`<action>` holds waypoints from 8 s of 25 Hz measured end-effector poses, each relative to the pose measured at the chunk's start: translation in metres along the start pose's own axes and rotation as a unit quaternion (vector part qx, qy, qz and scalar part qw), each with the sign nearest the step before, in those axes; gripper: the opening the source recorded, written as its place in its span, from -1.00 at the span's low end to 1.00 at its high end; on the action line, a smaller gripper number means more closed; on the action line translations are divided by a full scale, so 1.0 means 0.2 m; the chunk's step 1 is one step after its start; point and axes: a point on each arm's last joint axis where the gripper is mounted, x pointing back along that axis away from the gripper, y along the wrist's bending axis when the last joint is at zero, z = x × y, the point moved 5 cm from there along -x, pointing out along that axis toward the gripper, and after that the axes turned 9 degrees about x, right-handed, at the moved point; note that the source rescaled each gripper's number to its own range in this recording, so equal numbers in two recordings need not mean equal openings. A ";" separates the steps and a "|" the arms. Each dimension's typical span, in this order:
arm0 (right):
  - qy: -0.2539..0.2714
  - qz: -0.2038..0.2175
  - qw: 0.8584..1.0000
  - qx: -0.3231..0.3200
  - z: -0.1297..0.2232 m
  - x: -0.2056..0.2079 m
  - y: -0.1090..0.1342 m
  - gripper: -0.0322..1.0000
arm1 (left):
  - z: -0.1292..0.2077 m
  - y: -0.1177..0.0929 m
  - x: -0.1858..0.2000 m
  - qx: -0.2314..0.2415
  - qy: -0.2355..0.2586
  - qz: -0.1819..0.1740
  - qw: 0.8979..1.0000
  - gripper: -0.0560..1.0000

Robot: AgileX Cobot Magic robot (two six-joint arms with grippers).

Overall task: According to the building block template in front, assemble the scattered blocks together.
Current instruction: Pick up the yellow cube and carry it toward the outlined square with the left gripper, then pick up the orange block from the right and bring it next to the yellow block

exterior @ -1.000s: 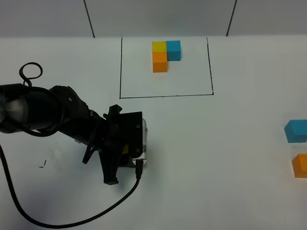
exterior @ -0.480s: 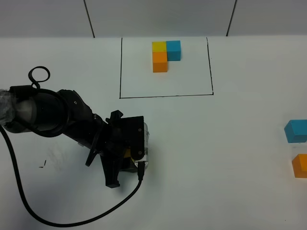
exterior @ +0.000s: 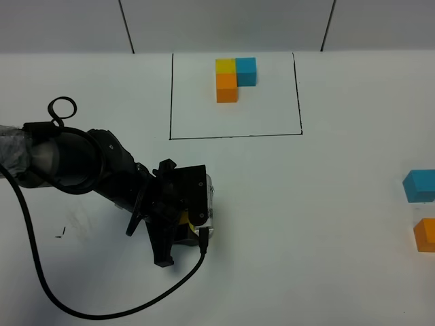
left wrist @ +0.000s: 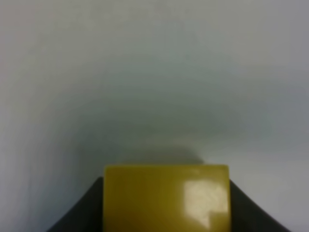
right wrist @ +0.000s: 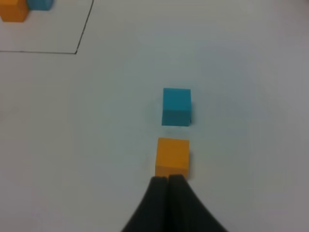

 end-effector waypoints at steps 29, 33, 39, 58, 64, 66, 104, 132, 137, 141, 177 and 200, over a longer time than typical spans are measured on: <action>0.000 0.000 1.000 0.000 0.00 0.00 0.00 -0.94 | 0.00 0.02 0.00 0.022 0.002 -0.013 1.000 0.62; 0.000 0.000 1.000 0.000 0.00 0.00 0.00 -0.94 | 0.00 0.02 0.00 0.021 0.002 -0.019 1.000 0.86; 0.000 0.000 1.000 0.000 0.00 0.00 0.00 -0.94 | -0.02 0.01 0.01 0.020 0.001 -0.023 1.000 0.92; 0.000 0.000 1.000 0.000 0.00 0.00 0.00 -0.94 | -0.23 -0.07 0.30 -0.032 -0.067 -0.068 0.995 0.93; 0.000 0.000 1.000 0.000 0.00 0.00 0.00 -0.94 | -0.26 -0.11 0.43 -0.058 -0.075 -0.081 0.992 0.79; 0.000 0.000 1.000 0.000 0.00 0.00 0.00 -0.94 | -0.26 -0.12 0.44 -0.064 -0.073 -0.080 0.992 0.56; 0.000 0.000 1.000 0.000 0.00 0.00 0.00 -0.94 | -0.05 0.10 0.53 0.602 -0.098 -0.131 0.781 -0.89; 0.000 0.000 1.000 0.000 0.00 0.00 0.00 -0.94 | 0.71 -0.03 0.97 0.686 -0.012 -0.238 0.688 -0.89; 0.000 0.000 1.000 0.000 0.00 0.00 0.00 -0.94 | 0.79 -0.18 1.05 0.693 -0.016 -0.257 0.673 -0.89; 0.000 0.000 1.000 0.000 0.00 0.00 0.00 -0.94 | 0.80 -0.32 1.10 0.695 -0.011 -0.262 0.669 -0.89; 0.000 0.000 1.000 0.000 0.00 0.00 0.00 -0.94 | 0.75 -0.83 1.24 0.672 -0.120 -0.334 0.650 -0.89; 0.000 0.000 1.000 0.000 0.00 0.00 0.00 -0.94 | 0.75 -0.82 1.24 0.669 -0.128 -0.335 0.651 -0.89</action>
